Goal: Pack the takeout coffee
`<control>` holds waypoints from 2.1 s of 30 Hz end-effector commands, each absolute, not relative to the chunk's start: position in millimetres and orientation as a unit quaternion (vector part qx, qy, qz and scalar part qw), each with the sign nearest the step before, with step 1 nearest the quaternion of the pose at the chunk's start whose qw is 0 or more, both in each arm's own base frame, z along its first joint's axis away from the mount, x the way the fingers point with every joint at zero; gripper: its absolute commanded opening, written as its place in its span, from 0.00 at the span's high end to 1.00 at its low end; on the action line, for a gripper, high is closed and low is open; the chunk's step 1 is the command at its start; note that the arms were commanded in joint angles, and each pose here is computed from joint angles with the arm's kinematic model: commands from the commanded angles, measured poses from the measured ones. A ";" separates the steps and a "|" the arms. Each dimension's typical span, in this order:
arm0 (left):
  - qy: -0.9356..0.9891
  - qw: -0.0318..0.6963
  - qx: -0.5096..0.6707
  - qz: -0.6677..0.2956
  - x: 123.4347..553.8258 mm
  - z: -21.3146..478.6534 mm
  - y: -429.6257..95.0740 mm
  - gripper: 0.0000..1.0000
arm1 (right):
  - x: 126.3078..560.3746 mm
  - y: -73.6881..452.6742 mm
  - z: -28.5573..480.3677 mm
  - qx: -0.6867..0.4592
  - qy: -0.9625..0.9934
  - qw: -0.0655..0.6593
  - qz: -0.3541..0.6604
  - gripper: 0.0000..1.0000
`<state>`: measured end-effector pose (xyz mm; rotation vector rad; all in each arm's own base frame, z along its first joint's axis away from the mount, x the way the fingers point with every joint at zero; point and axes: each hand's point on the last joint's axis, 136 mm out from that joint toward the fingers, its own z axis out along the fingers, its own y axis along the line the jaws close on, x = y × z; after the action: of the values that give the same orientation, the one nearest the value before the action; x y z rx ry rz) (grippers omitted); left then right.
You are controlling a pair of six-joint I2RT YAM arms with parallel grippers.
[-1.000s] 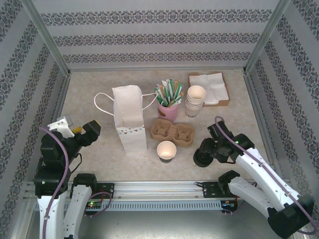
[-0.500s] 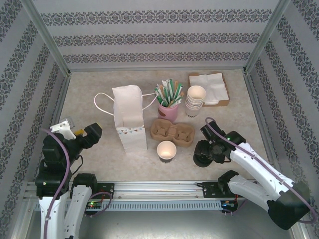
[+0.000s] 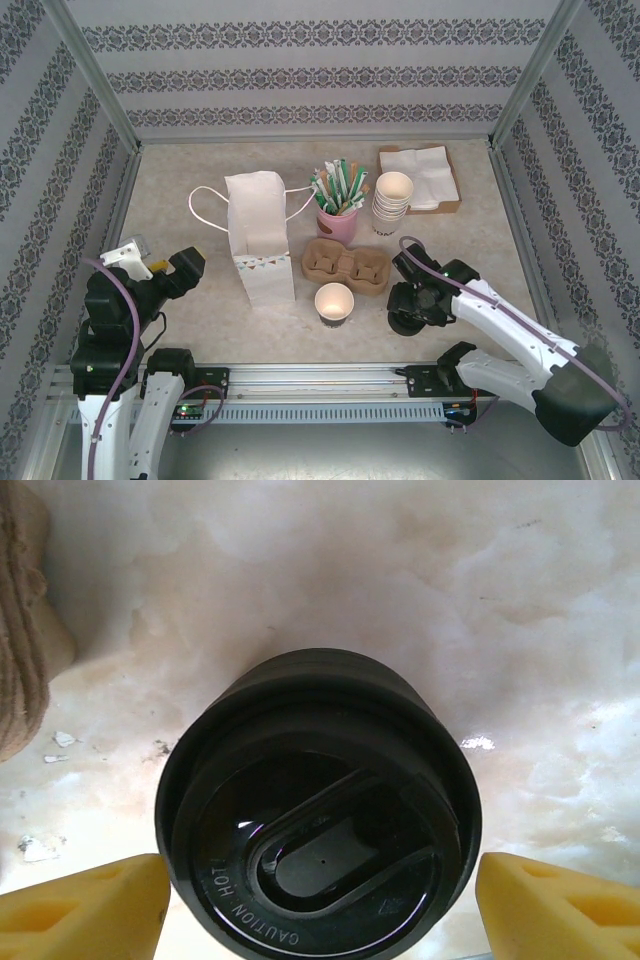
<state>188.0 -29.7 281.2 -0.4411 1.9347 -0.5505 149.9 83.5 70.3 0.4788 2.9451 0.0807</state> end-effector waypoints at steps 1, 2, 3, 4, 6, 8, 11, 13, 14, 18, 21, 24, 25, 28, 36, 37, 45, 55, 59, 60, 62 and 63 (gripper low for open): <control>0.806 0.510 -0.186 -0.235 186.7 279.4 -31.0 0.04 | 149.7 78.8 64.5 0.154 0.985 0.081 0.004 0.21; 0.806 0.511 -0.186 -0.234 186.6 279.8 -30.7 0.04 | 149.5 78.3 63.9 0.154 0.985 0.081 0.001 0.21; 0.806 0.510 -0.187 -0.234 186.8 279.5 -30.6 0.04 | 149.7 78.6 63.2 0.154 0.985 0.080 0.000 0.21; 0.806 0.511 -0.186 -0.234 186.5 279.9 -30.8 0.04 | 149.9 79.4 62.9 0.154 0.985 0.079 0.001 0.22; 0.806 0.510 -0.186 -0.234 186.3 279.5 -30.8 0.04 | 151.0 80.7 63.3 0.155 0.985 0.081 0.004 0.23; 0.807 0.509 -0.186 -0.235 186.2 278.5 -31.1 0.04 | 152.2 81.7 64.5 0.154 0.984 0.085 0.005 0.23; 0.807 0.509 -0.186 -0.235 186.4 278.5 -31.1 0.04 | 152.9 82.7 65.8 0.154 0.984 0.086 0.005 0.21; 0.806 0.510 -0.185 -0.236 186.5 279.3 -31.5 0.04 | 152.8 82.8 67.1 0.151 0.985 0.086 0.003 0.21; 0.806 0.510 -0.185 -0.236 186.4 279.0 -31.4 0.04 | 152.9 82.5 67.1 0.149 0.985 0.087 0.001 0.21; 0.807 0.509 -0.186 -0.235 187.2 277.5 -31.1 0.04 | 151.4 80.6 64.1 0.149 0.985 0.084 -0.007 0.21; 0.807 0.510 -0.185 -0.234 187.4 277.4 -31.0 0.04 | 151.6 80.1 62.1 0.150 0.985 0.083 -0.010 0.22; 0.807 0.510 -0.185 -0.235 187.1 278.1 -31.1 0.04 | 152.3 79.8 61.8 0.148 0.985 0.082 -0.015 0.22; 0.807 0.510 -0.185 -0.234 187.0 277.8 -31.0 0.04 | 152.5 79.6 61.5 0.148 0.985 0.082 -0.017 0.22; 0.807 0.509 -0.185 -0.233 186.3 277.9 -30.8 0.04 | 152.3 79.5 62.0 0.147 0.986 0.082 -0.016 0.24; 0.806 0.511 -0.183 -0.235 186.5 280.0 -31.4 0.04 | 150.3 77.2 73.8 0.155 0.983 0.097 -0.004 0.30; 0.806 0.511 -0.183 -0.235 186.5 279.6 -31.7 0.04 | 150.1 77.4 75.8 0.156 0.983 0.100 0.000 0.30; 0.804 0.516 -0.180 -0.233 185.1 285.4 -31.2 0.04 | 149.4 80.4 91.9 0.161 0.980 0.111 0.023 0.30; 0.774 0.537 -0.124 -0.311 174.1 338.8 -58.9 0.12 | 157.3 105.7 146.6 0.089 0.981 0.162 0.062 0.30; 0.769 0.513 -0.083 -0.372 175.2 356.6 -82.5 0.16 | 158.6 136.5 169.0 0.043 0.981 0.170 0.083 0.31; 0.771 0.506 -0.078 -0.378 176.0 355.7 -85.3 0.17 | 159.2 145.9 175.4 0.032 0.979 0.176 0.093 0.31; 0.776 0.491 -0.069 -0.390 177.8 352.3 -90.5 0.17 | 159.4 167.4 189.7 0.005 0.976 0.190 0.109 0.31; 0.778 0.488 -0.067 -0.391 178.1 350.3 -91.3 0.18 | 158.0 176.6 194.8 -0.009 0.974 0.193 0.114 0.31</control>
<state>180.2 -77.1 343.7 -0.2281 1.8895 -0.8502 156.2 161.8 177.7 0.0358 2.7791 0.3063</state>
